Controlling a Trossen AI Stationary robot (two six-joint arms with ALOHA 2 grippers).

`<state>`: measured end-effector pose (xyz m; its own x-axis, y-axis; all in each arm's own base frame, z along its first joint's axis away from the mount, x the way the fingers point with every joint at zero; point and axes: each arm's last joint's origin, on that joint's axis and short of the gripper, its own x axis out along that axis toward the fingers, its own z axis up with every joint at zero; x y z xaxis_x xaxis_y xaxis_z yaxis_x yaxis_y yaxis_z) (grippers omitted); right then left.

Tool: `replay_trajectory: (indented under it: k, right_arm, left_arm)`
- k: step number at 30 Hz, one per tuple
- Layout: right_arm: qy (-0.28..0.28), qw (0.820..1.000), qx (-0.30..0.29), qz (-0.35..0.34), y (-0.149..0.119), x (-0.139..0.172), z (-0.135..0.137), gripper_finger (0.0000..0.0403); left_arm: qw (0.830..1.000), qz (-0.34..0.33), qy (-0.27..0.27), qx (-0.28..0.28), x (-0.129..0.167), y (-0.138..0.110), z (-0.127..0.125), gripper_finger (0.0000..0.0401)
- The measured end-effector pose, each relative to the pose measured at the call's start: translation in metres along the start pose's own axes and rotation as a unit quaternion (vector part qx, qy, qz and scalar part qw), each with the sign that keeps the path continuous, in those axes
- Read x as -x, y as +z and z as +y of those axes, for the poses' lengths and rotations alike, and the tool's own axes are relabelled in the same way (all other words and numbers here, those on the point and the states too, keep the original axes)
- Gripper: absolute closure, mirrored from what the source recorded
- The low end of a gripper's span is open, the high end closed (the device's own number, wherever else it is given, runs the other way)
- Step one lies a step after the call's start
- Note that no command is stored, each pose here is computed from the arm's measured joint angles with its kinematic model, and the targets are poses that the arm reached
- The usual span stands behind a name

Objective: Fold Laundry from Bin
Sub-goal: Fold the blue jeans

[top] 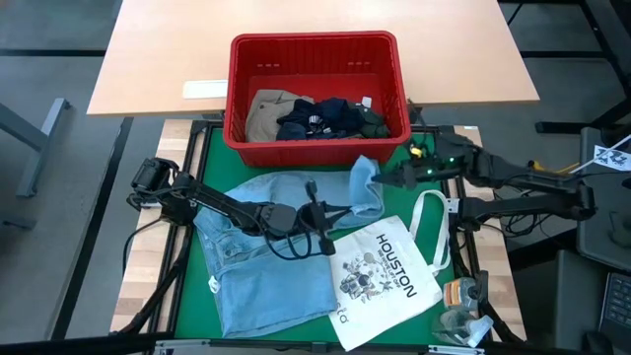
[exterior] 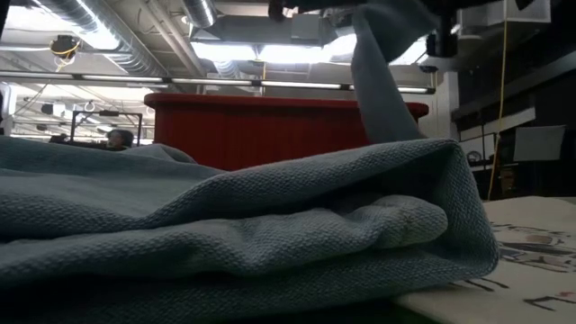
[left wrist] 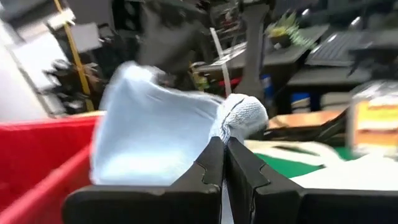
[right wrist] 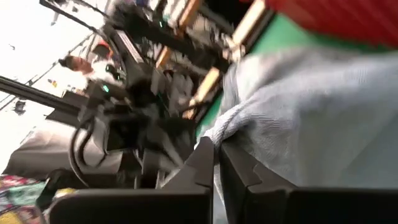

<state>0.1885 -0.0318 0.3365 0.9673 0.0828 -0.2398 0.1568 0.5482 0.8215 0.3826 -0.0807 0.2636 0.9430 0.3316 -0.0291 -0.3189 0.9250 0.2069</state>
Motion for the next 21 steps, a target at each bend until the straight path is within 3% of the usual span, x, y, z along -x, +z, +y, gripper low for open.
replay_trajectory:
  k: [5,12,17,21]
  right_arm:
    - [0.001,0.999,0.039,-0.022,0.010,-0.006,0.009,0.0398]
    - [0.052,0.995,0.077,-0.030,0.018,-0.027,0.012,0.0396]
    - [0.023,0.996,0.081,-0.004,0.016,-0.049,-0.002,0.0399]
    - [-0.003,0.996,0.089,0.017,0.013,-0.069,-0.015,0.0395]
  left_arm:
    - [0.999,-0.004,0.001,0.043,0.001,0.001,-0.001,0.0401]
    - [0.992,-0.029,0.014,0.118,0.005,0.008,-0.005,0.0401]
    - [0.979,0.007,0.032,0.203,0.006,0.000,-0.008,0.0401]
    - [0.969,0.066,0.042,0.234,0.011,-0.013,-0.014,0.0401]
